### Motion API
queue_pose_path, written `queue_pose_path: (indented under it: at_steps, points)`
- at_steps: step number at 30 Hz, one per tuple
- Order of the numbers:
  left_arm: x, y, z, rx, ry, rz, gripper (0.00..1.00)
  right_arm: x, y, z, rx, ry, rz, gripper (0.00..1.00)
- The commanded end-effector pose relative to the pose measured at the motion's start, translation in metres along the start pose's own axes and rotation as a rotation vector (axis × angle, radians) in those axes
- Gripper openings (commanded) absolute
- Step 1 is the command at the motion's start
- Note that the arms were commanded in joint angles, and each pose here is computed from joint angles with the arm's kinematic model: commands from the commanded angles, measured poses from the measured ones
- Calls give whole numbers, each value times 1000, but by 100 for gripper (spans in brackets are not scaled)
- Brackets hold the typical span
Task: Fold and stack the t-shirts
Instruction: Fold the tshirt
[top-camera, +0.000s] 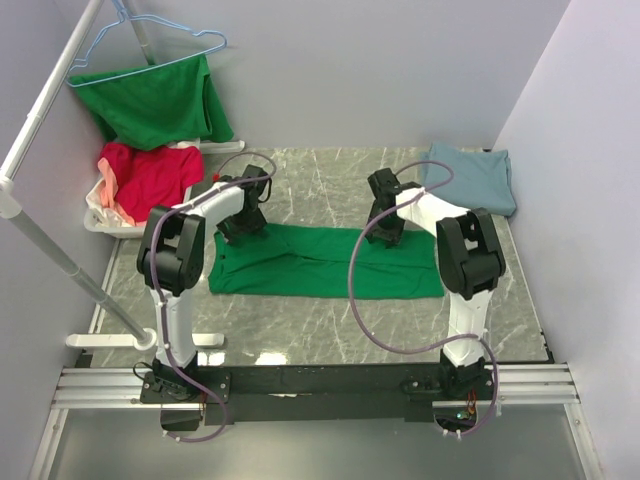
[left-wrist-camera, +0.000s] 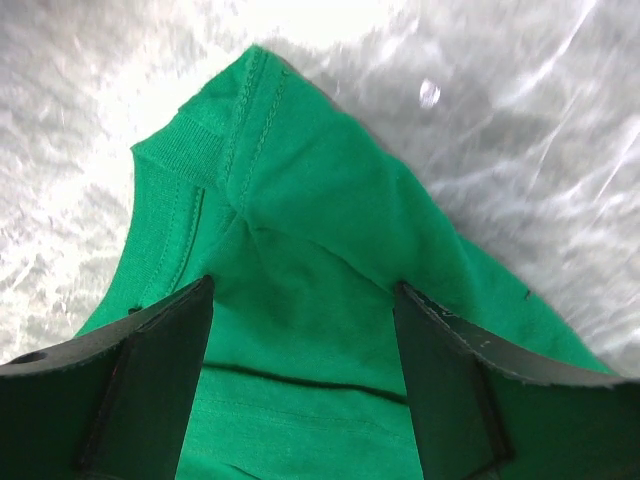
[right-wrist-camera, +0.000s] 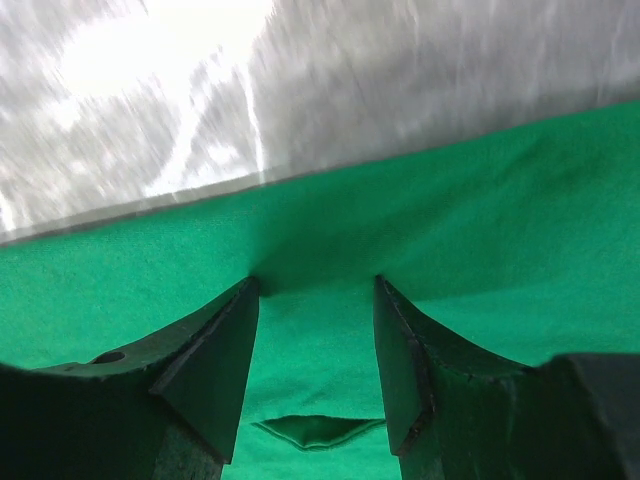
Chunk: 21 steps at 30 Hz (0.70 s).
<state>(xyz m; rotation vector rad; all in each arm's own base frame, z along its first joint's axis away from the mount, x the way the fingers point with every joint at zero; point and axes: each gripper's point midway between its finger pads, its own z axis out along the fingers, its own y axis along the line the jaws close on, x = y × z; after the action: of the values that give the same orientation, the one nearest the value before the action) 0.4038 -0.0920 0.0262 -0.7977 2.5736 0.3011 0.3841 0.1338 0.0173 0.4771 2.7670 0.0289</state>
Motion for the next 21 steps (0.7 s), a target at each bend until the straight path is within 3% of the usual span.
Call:
queue_pose_path:
  at_steps: [1,11,21]
  points:
    - [-17,-2,11,-42,-23,-11,78,-16,-8,11,48,10,-1,56]
    - [-54,3,-3,-51,-78,-47,77,-33,-25,-8,68,-46,39,56]
    - [-64,-37,-70,232,-155,53,77,-38,-25,-43,9,-118,63,56]
